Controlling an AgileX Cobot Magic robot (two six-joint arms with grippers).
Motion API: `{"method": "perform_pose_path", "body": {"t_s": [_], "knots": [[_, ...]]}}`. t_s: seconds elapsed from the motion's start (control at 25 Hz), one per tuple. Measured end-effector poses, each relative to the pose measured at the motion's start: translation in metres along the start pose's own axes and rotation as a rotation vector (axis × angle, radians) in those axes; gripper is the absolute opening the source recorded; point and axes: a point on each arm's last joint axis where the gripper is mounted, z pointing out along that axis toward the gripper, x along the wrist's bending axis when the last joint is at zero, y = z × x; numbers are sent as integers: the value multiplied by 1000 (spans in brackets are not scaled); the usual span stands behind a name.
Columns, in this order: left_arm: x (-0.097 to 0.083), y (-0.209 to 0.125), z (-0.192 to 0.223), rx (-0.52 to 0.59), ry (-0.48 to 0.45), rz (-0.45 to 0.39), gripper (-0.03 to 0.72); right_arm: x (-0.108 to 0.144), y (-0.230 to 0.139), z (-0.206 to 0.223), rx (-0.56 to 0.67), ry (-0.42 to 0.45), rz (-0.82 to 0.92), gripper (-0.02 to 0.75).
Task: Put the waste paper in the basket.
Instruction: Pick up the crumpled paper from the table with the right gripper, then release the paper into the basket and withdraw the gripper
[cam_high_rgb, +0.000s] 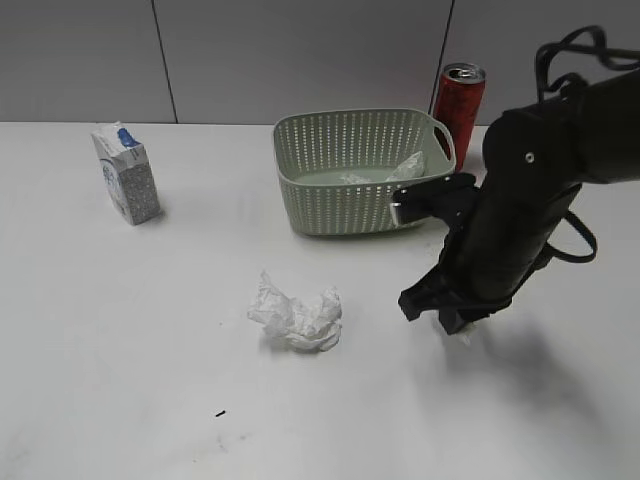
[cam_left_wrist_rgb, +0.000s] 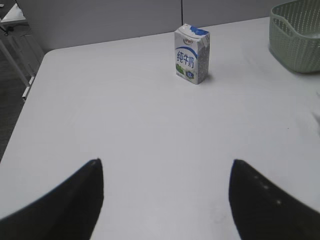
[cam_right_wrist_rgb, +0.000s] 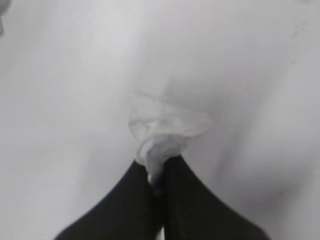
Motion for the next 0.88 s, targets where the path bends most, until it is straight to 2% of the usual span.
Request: {"method": "perform_pose_path", "body": {"t_s": [0.24,0.48,0.64,0.88], "knots": [[0,0,0,0,0,0,549,0,8,-62,-232,22,-37,-6],[0,0,0,0,0,0,548,3,47,-103,-523,19,-81,-6],[0,0,0,0,0,0,548,5,79,-107,-688,-18,-156,-6],[0,0,0,0,0,0,548,1,117,-75,-788,-63,-240,-6]]}}
